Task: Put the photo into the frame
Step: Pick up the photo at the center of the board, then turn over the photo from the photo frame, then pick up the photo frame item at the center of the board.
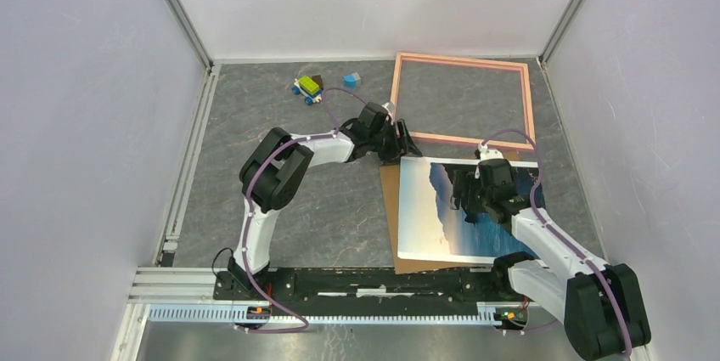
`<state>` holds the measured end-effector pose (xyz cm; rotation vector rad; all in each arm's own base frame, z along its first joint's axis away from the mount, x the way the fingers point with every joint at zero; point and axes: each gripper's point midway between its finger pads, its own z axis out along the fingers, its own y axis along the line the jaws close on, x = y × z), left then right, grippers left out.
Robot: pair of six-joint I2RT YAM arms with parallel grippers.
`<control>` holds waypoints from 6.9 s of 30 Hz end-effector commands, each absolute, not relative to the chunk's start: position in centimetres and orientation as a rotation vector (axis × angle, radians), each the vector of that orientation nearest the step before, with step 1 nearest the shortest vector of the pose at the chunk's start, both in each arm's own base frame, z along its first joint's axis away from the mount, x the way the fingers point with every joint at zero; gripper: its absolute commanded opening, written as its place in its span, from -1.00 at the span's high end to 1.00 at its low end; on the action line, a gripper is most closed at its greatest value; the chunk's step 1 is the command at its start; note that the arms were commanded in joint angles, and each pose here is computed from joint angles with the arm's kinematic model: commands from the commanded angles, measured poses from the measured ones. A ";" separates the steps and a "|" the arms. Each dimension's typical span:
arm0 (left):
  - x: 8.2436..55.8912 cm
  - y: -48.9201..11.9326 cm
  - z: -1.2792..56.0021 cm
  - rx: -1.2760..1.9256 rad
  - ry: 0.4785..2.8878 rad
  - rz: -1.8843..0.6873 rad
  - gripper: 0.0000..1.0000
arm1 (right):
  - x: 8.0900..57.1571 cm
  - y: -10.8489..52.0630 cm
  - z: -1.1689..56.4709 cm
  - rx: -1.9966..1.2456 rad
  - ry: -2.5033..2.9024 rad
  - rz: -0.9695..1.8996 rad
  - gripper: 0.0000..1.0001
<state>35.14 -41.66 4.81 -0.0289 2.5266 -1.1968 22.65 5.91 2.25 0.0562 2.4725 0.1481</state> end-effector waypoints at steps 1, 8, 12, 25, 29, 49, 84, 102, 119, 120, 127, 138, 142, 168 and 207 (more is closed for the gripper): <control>33.5 -42.5 8.2 -0.004 2.485 -1.301 -0.22 | 22.2 6.4 2.0 0.058 2.508 0.182 -0.96; 33.2 -41.6 6.9 0.001 2.523 -1.228 0.52 | 23.2 6.4 3.4 -0.022 2.483 0.157 -0.96; 33.6 -40.8 7.7 -0.001 2.524 -1.200 0.74 | 24.0 6.9 5.8 -0.096 2.431 0.077 -0.96; 32.4 -40.1 11.8 -0.107 2.514 -1.321 0.95 | 21.1 21.2 12.4 -0.291 2.247 -0.070 -0.95; 31.9 -39.5 11.6 -0.174 2.539 -1.319 0.96 | 20.6 22.2 13.1 -0.286 2.196 -0.251 -0.75; 31.4 -38.6 13.5 -0.228 2.517 -1.340 0.83 | 19.3 23.4 11.6 -0.373 2.141 -0.588 0.23; 29.4 -12.8 33.7 -0.137 1.954 -0.527 -1.00 | 42.5 22.7 41.3 -0.278 1.846 0.885 1.00; 30.9 -17.7 25.2 -0.014 2.187 -0.649 -1.00 | 54.3 -8.1 15.1 0.280 2.234 0.425 1.00; 31.9 -19.4 21.9 0.068 2.239 -0.605 -1.00 | 57.2 -12.7 13.0 0.422 2.213 0.260 1.00; 31.9 -19.4 21.8 0.069 2.241 -0.606 -1.00 | 57.3 -12.9 13.2 0.425 2.209 0.250 1.00; 31.9 -19.6 21.1 0.075 2.251 -0.616 -1.00 | 57.0 -13.1 12.9 0.434 2.221 0.243 1.00; 31.8 -19.5 20.9 0.073 2.251 -0.616 -1.00 | 56.7 -12.7 12.4 0.452 2.211 0.260 1.00; 31.8 -19.7 20.9 0.073 2.251 -0.626 -1.00 | 56.8 -11.7 11.9 0.439 2.216 0.279 1.00; 31.5 -20.3 20.5 0.073 2.261 -0.670 -1.00 | 55.6 -12.3 12.0 0.458 2.227 0.168 0.06; 17.7 -33.0 5.9 -0.200 2.572 -1.129 -1.00 | 25.9 -13.4 4.6 0.790 2.294 -0.161 -0.96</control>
